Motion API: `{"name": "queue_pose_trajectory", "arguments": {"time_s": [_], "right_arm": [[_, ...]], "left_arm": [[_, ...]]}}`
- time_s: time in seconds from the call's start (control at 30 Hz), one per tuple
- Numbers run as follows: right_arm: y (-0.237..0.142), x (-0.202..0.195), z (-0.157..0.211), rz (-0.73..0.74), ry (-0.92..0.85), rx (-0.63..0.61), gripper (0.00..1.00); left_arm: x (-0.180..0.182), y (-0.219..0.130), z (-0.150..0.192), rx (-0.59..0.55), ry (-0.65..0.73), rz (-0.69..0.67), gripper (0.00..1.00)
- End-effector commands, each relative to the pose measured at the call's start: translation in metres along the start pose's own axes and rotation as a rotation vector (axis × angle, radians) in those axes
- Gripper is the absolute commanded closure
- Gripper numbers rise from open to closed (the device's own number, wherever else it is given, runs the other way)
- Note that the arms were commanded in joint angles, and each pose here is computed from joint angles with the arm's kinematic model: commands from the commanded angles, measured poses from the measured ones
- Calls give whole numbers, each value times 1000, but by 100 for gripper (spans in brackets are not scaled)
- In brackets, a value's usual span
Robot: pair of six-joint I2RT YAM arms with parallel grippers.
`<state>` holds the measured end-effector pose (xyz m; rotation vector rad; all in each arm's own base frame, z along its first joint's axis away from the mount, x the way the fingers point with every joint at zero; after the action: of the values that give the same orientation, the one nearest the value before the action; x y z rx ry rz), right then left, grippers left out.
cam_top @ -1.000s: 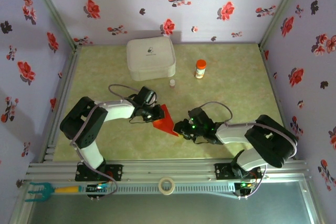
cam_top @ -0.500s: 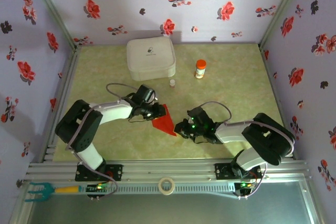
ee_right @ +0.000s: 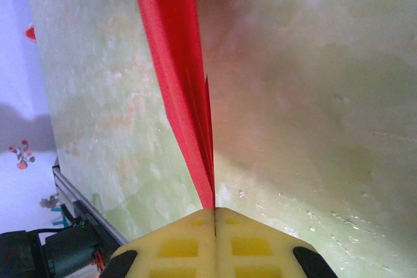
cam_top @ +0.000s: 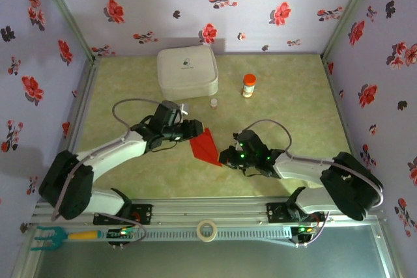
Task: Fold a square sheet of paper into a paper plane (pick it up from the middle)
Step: Turn over the paper at the center of the table.
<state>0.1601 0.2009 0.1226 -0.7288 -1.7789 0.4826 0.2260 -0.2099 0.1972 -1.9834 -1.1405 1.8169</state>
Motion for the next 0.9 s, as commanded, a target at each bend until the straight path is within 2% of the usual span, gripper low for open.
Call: {"name": "queue_pose_trajectory", "arguments": {"time_s": [0.0, 0.23, 0.47, 0.87], "right_arm": [[-10, 2, -7, 126, -74, -12, 97], [-19, 19, -22, 199, -81, -71, 98], [-29, 24, -18, 285, -151, -87, 98], [-80, 28, -15, 470, -284, -153, 99]], "left_arm": [[4, -12, 3, -59, 32, -16, 53], [16, -28, 11, -128, 42, 15, 52], [16, -44, 8, -214, 80, 3, 52], [29, -65, 8, -303, 59, -47, 50]]}}
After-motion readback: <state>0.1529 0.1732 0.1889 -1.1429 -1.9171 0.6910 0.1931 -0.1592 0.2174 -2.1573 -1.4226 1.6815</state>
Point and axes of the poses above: each hand's point on the last joint's axis, 136 mm out from that joint toward the fingers, its own y axis out along the fingers, its own x axis along the line the jaws close on, z = x × y, the point moved 10 cm from there along -y, back along the fingers, and after that the axes turned 13 degrees about -y, right-handed, at the moved point
